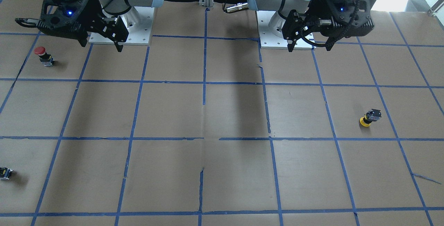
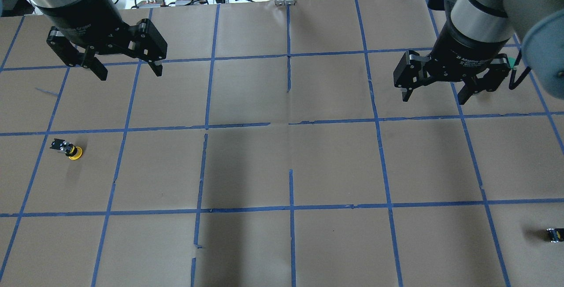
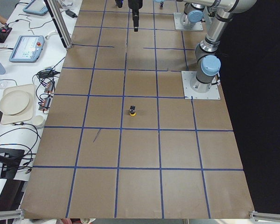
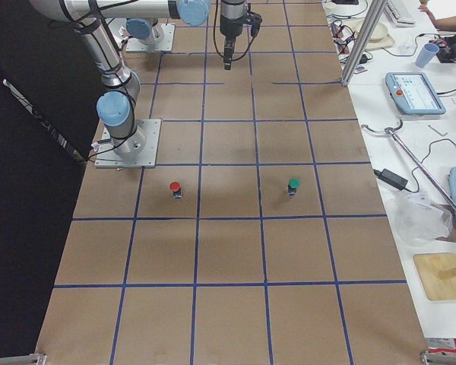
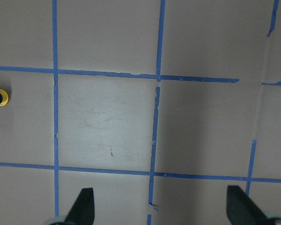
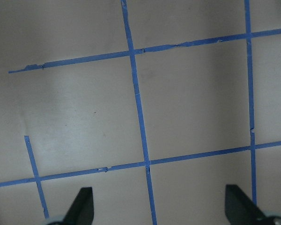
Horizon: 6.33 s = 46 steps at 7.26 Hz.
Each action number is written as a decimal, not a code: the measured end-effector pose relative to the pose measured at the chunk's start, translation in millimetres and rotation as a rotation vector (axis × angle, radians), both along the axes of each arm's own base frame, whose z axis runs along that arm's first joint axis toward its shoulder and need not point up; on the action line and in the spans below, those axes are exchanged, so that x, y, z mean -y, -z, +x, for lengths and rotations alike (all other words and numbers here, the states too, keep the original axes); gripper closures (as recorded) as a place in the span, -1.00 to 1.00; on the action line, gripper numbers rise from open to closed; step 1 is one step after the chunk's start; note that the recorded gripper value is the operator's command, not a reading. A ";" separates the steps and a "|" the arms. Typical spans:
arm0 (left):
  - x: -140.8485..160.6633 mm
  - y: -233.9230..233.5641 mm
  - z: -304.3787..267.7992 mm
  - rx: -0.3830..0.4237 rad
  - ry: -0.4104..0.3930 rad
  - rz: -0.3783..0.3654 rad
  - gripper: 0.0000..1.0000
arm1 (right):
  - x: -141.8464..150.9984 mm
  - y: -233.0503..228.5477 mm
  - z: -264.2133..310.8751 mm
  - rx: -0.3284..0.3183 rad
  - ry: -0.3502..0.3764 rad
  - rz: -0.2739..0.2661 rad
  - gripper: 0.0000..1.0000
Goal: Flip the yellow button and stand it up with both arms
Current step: 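Move the left gripper down toward the yellow button lying on its side, then close the left gripper on the yellow button's black base, then lift the button with the left gripper and carry it toward the right gripper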
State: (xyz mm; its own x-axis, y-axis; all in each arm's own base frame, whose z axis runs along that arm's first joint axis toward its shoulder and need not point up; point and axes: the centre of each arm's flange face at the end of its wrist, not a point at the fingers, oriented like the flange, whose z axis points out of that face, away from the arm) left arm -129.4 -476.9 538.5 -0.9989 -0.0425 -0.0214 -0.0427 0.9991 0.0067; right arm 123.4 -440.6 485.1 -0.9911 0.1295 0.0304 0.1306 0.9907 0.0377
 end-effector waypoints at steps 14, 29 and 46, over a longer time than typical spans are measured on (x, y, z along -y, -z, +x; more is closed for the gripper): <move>25.3 215.9 352.3 -0.025 0.146 0.013 -0.99 | -0.1 -4.7 0.4 0.003 0.002 -0.022 -1.00; 8.4 318.0 370.2 -0.040 0.166 0.022 -0.66 | -1.3 -6.3 0.5 0.004 0.006 -0.026 -1.00; 24.2 227.0 191.5 -0.408 0.191 -0.027 0.94 | 2.0 -16.1 -5.5 0.013 0.013 -0.061 -1.00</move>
State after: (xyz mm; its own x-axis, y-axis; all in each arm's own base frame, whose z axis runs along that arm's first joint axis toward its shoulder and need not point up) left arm 62.1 -501.1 311.5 -0.9155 0.1480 0.3742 0.1429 0.9889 -0.0413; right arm 117.9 -442.6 501.2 -0.9896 0.1433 0.0096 0.1431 0.9895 -0.0210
